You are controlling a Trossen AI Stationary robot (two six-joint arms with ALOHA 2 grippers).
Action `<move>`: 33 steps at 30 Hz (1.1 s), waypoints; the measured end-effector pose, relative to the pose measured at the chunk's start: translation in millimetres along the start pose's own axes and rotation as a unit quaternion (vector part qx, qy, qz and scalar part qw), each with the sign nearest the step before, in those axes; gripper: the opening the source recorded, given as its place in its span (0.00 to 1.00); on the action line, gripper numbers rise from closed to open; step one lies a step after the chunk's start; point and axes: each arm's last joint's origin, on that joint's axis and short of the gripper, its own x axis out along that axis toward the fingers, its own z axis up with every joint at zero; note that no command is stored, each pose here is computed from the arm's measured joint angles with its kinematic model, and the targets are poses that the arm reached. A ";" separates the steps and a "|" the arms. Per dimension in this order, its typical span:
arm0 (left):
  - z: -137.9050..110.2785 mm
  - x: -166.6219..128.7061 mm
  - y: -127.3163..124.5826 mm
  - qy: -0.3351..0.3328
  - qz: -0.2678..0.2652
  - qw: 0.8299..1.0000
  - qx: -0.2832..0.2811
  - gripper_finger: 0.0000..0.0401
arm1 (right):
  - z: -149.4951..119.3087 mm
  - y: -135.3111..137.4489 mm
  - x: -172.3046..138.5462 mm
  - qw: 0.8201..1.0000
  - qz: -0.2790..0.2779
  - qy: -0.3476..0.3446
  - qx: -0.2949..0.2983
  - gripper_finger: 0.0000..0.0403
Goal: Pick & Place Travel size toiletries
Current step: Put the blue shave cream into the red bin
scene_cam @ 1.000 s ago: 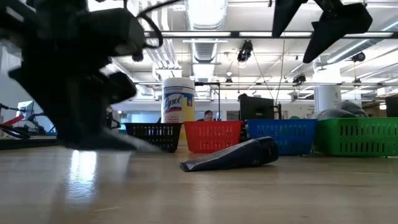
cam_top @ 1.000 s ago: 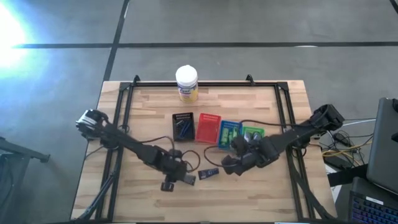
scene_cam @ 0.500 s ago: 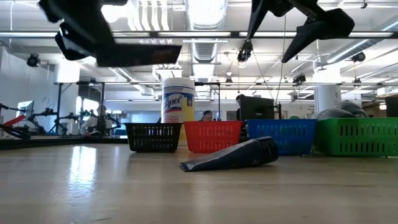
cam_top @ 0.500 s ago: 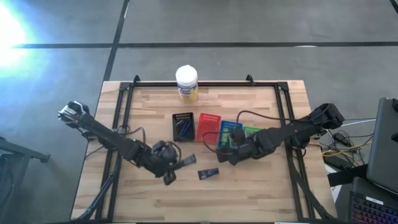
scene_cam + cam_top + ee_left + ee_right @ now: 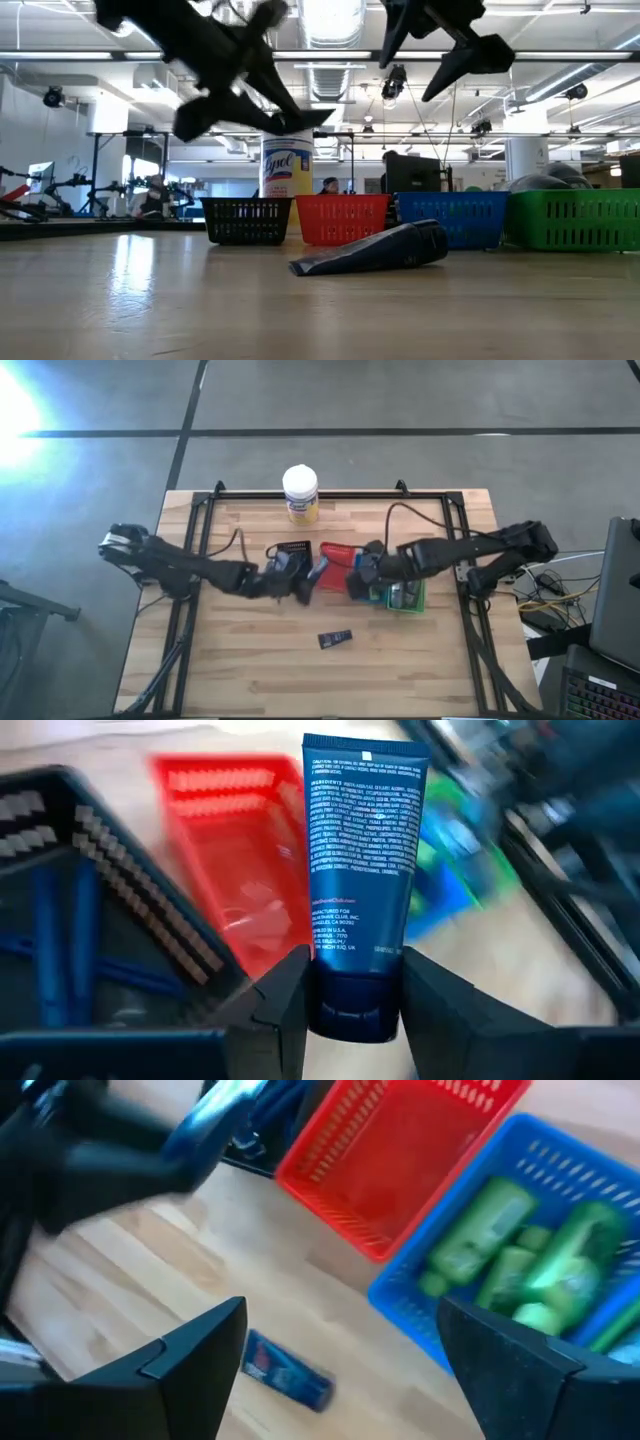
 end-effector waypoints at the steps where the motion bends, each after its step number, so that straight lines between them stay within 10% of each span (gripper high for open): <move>1: 3.6 7.3 3.7 -0.006 0.011 1.000 -0.014 0.32 | 4.7 -3.1 -0.4 1.000 -0.006 0.003 -0.007 0.80; 16: 22.9 76.8 6.1 0.005 0.054 0.995 -0.086 0.32 | 79.3 -43.9 7.0 0.997 -0.023 0.017 -0.071 0.77; 33: 14.1 105.9 7.2 0.021 0.101 0.986 -0.129 0.49 | 80.5 -49.9 5.2 0.995 -0.033 0.036 -0.088 0.66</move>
